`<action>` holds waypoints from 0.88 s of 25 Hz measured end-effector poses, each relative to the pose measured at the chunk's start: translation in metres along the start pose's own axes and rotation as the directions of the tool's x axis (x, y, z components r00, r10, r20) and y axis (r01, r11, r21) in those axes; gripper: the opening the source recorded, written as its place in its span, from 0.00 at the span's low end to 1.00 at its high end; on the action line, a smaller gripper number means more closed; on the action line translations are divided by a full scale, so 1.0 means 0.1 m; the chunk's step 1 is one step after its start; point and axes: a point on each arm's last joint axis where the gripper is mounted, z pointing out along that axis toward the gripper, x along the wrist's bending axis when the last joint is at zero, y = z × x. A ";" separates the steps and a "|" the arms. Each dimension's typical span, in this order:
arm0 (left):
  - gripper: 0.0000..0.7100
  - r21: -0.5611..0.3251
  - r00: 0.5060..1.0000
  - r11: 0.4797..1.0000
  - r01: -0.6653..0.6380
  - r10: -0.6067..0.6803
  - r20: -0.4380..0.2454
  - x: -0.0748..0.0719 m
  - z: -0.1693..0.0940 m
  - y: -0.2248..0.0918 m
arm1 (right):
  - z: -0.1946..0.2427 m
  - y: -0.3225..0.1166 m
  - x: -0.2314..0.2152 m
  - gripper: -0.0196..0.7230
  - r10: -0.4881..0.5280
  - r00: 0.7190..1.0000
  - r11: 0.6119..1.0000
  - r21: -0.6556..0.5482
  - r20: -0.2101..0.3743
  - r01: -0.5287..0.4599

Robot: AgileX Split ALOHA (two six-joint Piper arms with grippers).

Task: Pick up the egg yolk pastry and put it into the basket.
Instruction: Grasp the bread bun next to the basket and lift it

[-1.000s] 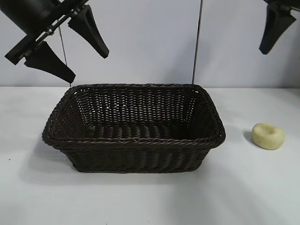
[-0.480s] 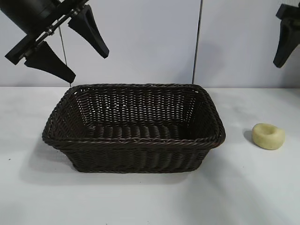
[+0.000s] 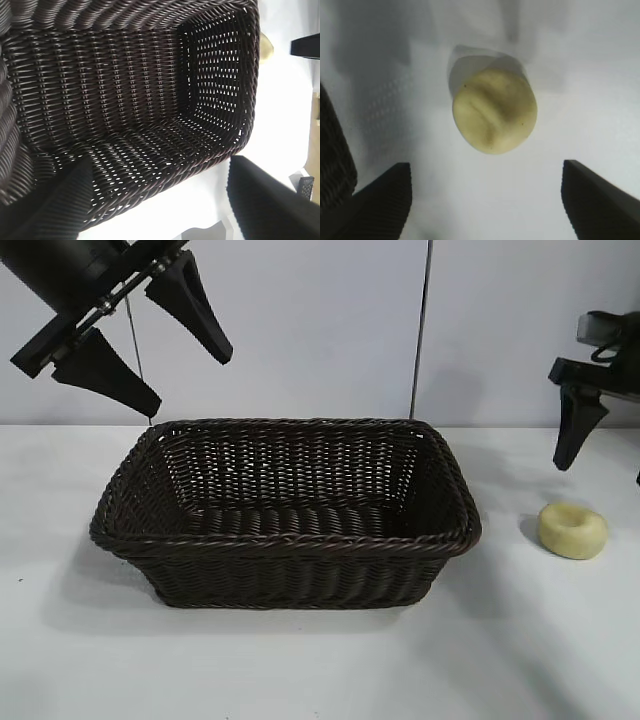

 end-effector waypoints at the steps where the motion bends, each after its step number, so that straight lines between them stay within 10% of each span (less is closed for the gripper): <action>1: 0.76 0.000 1.000 1.000 0.000 0.000 0.000 0.00 0.00 0.00 | 0.03 0.01 -0.01 0.79 0.002 1.000 1.000 -0.002 0.001 -0.002; 22: 0.76 0.000 1.000 1.000 -0.001 0.001 0.000 0.00 0.00 0.00 | 0.12 0.07 -0.01 0.10 0.018 1.000 1.000 -0.010 -0.006 -0.018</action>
